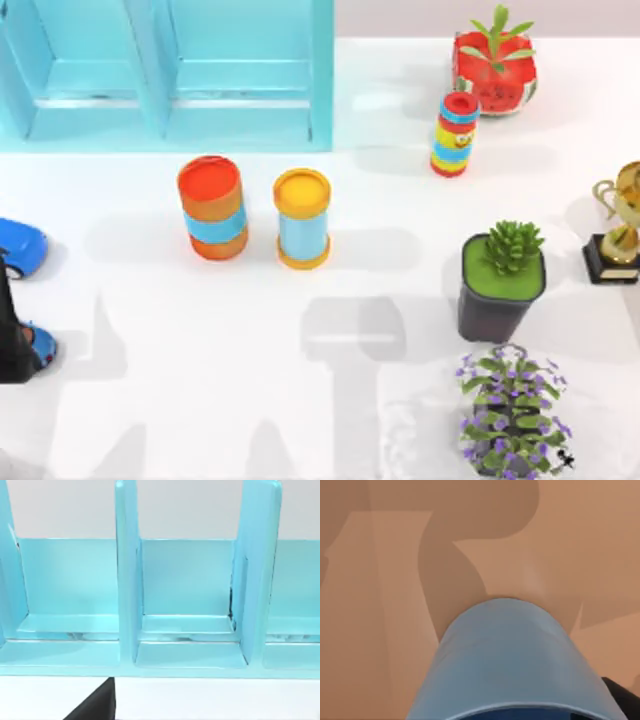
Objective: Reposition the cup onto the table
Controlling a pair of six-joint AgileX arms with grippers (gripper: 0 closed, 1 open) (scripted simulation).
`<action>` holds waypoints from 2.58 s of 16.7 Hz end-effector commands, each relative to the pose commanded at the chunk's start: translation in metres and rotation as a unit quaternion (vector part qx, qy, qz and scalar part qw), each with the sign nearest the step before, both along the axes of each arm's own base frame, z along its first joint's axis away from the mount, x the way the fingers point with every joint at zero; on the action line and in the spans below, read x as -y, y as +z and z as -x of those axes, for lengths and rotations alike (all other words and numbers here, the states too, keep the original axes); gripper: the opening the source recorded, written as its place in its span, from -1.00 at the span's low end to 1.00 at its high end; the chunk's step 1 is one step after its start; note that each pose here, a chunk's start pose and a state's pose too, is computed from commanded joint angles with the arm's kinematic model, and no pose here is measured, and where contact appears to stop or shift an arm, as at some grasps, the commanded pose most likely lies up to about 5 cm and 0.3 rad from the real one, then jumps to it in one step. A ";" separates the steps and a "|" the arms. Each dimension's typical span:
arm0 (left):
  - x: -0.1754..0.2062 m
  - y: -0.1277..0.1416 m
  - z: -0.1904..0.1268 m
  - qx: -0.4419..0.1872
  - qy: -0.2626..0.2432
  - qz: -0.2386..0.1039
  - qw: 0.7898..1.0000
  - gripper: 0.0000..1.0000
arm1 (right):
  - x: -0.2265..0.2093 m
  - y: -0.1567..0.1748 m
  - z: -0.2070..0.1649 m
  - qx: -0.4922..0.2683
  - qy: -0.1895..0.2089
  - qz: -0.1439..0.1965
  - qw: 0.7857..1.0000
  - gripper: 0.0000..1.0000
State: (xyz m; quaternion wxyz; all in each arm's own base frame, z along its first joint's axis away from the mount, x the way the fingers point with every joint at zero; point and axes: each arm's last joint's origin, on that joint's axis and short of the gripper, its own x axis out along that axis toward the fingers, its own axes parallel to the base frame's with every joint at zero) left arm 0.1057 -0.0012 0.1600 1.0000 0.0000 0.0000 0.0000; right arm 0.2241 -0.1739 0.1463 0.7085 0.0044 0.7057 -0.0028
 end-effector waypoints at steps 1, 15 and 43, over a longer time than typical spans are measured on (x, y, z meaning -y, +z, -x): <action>0.000 0.000 0.000 0.000 0.000 0.000 1.000 1.00 | 0.000 0.000 0.000 0.000 0.000 0.000 1.000 -1.00; 0.000 0.000 0.000 0.000 0.000 0.000 1.000 1.00 | -0.095 0.095 -0.003 -0.002 0.000 0.000 1.000 -1.00; 0.000 0.000 0.000 0.000 0.000 0.000 1.000 1.00 | -0.492 0.108 -0.029 0.026 0.000 -0.040 0.999 -1.00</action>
